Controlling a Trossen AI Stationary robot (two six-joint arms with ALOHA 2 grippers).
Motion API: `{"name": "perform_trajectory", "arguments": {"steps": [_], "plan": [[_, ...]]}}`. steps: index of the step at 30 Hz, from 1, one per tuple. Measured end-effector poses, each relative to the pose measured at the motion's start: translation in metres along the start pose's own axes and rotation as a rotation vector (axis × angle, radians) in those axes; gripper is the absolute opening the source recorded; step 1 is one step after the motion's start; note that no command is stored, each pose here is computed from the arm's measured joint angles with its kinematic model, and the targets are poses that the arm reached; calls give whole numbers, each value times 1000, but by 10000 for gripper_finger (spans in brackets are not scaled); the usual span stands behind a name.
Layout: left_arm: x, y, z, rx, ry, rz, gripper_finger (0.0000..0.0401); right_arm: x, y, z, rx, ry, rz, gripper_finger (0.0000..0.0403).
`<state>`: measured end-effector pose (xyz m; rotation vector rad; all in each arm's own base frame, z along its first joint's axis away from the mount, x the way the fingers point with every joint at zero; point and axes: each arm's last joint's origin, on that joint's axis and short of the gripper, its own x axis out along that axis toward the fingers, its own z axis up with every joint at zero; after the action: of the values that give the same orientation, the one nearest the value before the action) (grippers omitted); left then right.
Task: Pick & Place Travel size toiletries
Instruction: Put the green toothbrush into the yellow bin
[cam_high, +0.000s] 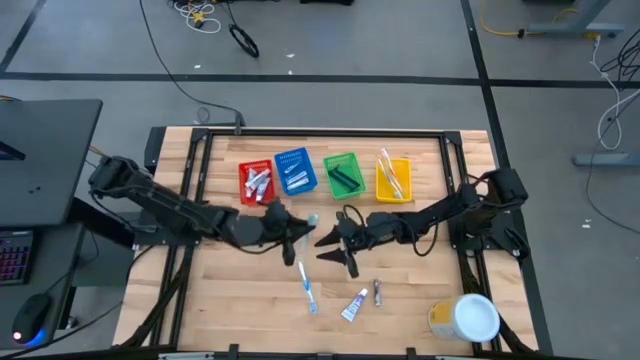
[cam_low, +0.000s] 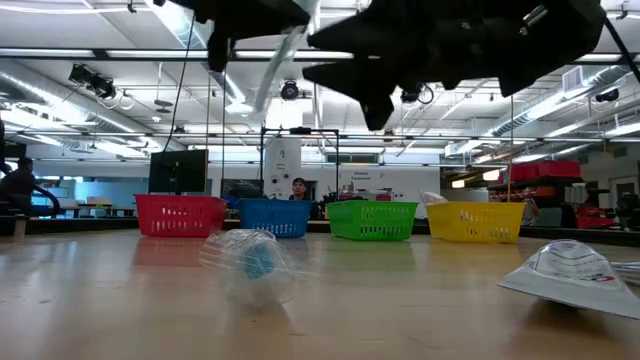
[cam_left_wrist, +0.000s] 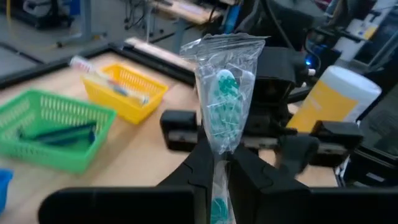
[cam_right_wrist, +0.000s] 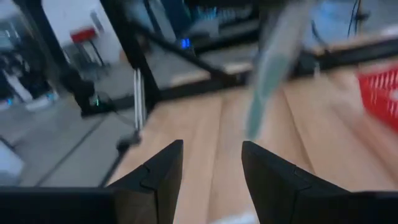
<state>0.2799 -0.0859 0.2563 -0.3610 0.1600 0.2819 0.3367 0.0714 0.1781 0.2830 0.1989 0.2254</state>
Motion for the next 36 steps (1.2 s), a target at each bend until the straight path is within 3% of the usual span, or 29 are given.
{"name": "perform_trajectory", "arguments": {"steps": [6, 12, 23, 36], "plan": [[10, 13, 11, 43, -31, 14, 38, 3, -17, 14, 0, -77, -104, 174], [13, 19, 14, 81, -39, 36, 36, 4, -30, 27, -5, -107, -109, 170], [14, 21, 15, 125, -42, 60, 36, 2, -46, 33, -2, -126, -150, 74], [14, 24, 12, 145, -23, 118, 48, 1, -52, 34, -18, -122, -172, 39]]}}
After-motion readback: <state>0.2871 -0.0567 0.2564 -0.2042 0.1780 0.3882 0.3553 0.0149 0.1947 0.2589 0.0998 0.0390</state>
